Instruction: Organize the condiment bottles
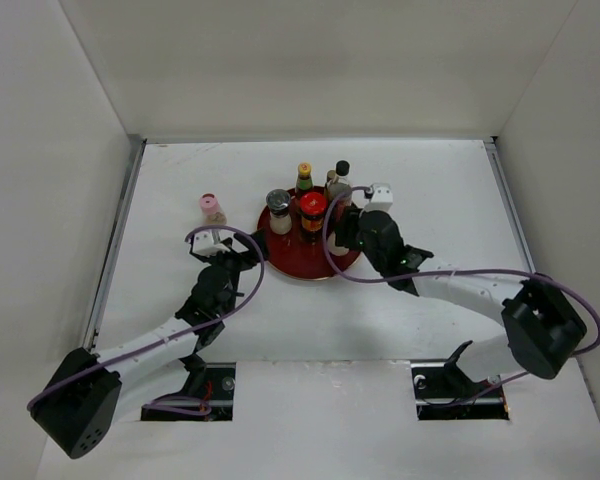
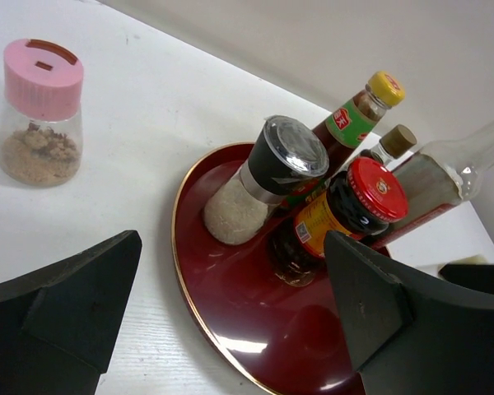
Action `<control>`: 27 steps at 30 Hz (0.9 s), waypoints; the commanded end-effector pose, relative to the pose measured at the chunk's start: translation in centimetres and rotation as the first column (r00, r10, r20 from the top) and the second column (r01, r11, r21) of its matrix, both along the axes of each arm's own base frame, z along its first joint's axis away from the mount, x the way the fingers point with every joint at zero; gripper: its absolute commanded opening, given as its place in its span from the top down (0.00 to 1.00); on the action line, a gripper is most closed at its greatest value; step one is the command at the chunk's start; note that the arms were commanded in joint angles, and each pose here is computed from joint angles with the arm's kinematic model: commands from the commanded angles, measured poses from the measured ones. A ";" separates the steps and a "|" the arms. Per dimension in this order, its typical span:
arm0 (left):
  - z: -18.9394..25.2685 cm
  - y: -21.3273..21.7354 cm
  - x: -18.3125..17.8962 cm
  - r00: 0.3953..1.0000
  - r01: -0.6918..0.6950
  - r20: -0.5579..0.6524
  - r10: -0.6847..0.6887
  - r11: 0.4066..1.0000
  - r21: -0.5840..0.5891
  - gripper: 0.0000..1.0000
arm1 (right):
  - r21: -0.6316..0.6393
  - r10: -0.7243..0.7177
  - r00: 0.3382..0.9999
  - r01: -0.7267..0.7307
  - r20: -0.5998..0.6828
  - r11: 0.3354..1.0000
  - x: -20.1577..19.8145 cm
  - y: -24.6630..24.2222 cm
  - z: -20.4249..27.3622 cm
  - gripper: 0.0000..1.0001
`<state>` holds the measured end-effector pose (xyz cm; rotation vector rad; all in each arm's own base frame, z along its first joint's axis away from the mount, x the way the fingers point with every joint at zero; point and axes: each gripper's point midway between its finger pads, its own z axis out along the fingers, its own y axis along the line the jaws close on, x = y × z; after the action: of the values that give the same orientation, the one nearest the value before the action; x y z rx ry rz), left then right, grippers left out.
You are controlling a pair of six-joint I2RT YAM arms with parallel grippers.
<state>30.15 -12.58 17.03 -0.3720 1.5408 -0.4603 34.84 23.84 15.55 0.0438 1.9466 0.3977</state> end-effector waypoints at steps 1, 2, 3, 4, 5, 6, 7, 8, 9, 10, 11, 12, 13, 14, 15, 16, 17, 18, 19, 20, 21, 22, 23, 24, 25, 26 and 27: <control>0.9 1.0 0.2 0.999 -0.041 0.028 0.042 0.999 -0.032 0.05 | 0.034 -0.001 0.996 -0.002 0.093 0.999 1.6 1.9 2.5 0.56; 0.7 1.3 0.3 0.998 -0.052 0.022 0.053 0.998 -0.027 0.05 | 0.018 0.005 0.996 -0.007 0.091 1.000 1.7 2.2 2.1 0.56; 0.6 1.5 0.4 0.998 -0.058 0.017 0.059 0.998 -0.023 0.05 | -0.005 0.008 0.996 -0.007 0.086 1.000 1.9 2.3 1.5 0.55; 0.5 1.7 0.6 0.998 -0.069 0.010 0.069 0.997 -0.018 0.05 | -0.029 0.009 0.997 -0.006 0.080 1.000 1.9 2.5 1.0 0.55; 0.3 2.0 0.8 0.996 -0.085 0.000 0.085 0.996 -0.010 0.05 | -0.050 -0.001 0.997 0.005 0.076 0.999 2.0 2.4 0.4 0.54; 0.0 2.3 0.9 0.995 -0.100 -0.015 0.100 0.995 0.001 0.06 | -0.071 -0.007 0.998 0.012 0.065 0.997 2.0 2.4 -0.3 0.54; -0.1 2.4 1.1 0.993 -0.114 -0.029 0.114 0.993 0.011 0.06 | -0.094 -0.005 0.999 0.010 0.053 0.996 2.0 2.4 -0.9 0.52; -0.1 2.6 1.3 0.991 -0.129 -0.044 0.129 0.991 0.020 0.06 | -0.113 -0.003 0.999 0.008 0.043 0.994 2.1 2.5 -1.3 0.51; -0.2 2.8 1.4 0.988 -0.142 -0.062 0.144 0.989 0.029 0.06 | -0.129 -0.002 0.999 0.007 0.034 0.992 2.1 2.5 -1.5 0.47; -0.1 2.9 1.6 0.984 -0.156 -0.077 0.158 0.987 0.037 0.05 | -0.139 0.003 1.000 0.001 0.026 0.990 2.0 2.7 -1.7 0.42; 0.1 3.2 1.7 0.980 -0.174 -0.090 0.177 0.984 0.045 0.05 | -0.144 0.008 1.000 -0.005 0.020 0.990 1.8 2.8 -1.7 0.34; 0.4 3.3 1.9 0.976 -0.185 -0.102 0.190 0.981 0.055 0.05 | -0.148 0.008 1.000 -0.005 0.018 0.989 1.8 2.8 -1.6 0.27; 0.7 3.6 2.0 0.971 -0.201 -0.115 0.208 0.977 0.068 0.05 | -0.148 0.013 1.000 -0.010 0.016 0.989 1.7 2.9 -1.6 0.21; 1.0 3.9 2.1 0.966 -0.217 -0.127 0.225 0.973 0.079 0.04 | -0.145 0.018 1.000 -0.016 0.017 0.989 1.6 2.9 -1.3 0.15; 1.4 4.3 2.2 0.960 -0.234 -0.136 0.244 0.968 0.090 0.04 | -0.140 0.022 1.000 -0.019 0.019 0.990 1.2 2.8 -1.0 0.11; 1.7 4.7 2.4 0.954 -0.252 -0.144 0.264 0.963 0.100 0.04 | -0.131 0.022 0.999 -0.018 0.025 0.991 0.9 2.6 -0.4 0.08; 1.9 5.0 2.7 0.948 -0.263 -0.155 0.279 0.958 0.113 0.04 | -0.118 0.026 0.999 -0.022 0.032 0.993 0.5 2.5 0.1 0.05; 2.0 5.4 3.1 0.940 -0.276 -0.170 0.295 0.953 0.128 0.04 | -0.107 0.033 0.999 -0.029 0.042 0.994 0.0 2.4 0.7 0.04; 2.0 5.8 3.4 0.932 -0.289 -0.182 0.313 0.946 0.143 0.03 | -0.101 0.038 0.998 -0.033 0.051 0.994 -0.4 2.1 1.2 0.02; 1.9 6.2 3.9 0.925 -0.304 -0.191 0.330 0.940 0.153 0.03 | -0.095 0.045 0.997 -0.039 0.058 0.995 -0.9 1.9 1.7 0.01; 1.7 6.6 4.4 0.915 -0.318 -0.203 0.348 0.933 0.166 0.04 | -0.089 0.052 0.997 -0.046 0.064 0.995 -1.4 1.8 2.1 0.01; 1.4 7.0 4.9 0.905 -0.335 -0.212 0.368 0.926 0.176 0.04 | -0.078 0.058 0.996 -0.052 0.071 0.996 -2.0 1.7 2.5 0.01; 1.1 7.3 5.6 0.898 -0.344 -0.222 0.380 0.921 0.185 0.04 | -0.069 0.063 0.995 -0.057 0.080 0.996 -2.6 1.5 2.8 0.01; 0.9 7.5 6.3 0.890 -0.353 -0.233 0.392 0.915 0.193 0.04 | -0.056 0.067 0.994 -0.062 0.091 0.996 -3.2 1.4 3.2 0.01; 0.4 8.0 7.0 0.879 -0.364 -0.245 0.409 0.908 0.208 0.04 | -0.049 0.069 0.993 -0.065 0.098 0.997 -3.6 1.2 3.4 0.01; 0.1 8.3 7.8 0.871 -0.372 -0.255 0.420 0.902 0.216 0.05 | -0.035 0.074 0.991 -0.071 0.107 0.997 -4.1 0.9 3.7 0.00; -0.1 8.5 8.3 0.866 -0.376 -0.262 0.426 0.900 0.221 0.05 | -0.022 0.079 0.990 -0.077 0.113 0.997 -4.5 0.8 3.9 0.00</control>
<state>37.07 -4.96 16.65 -0.6144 1.7248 0.0244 31.30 24.92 18.72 -0.0786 1.8735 0.3932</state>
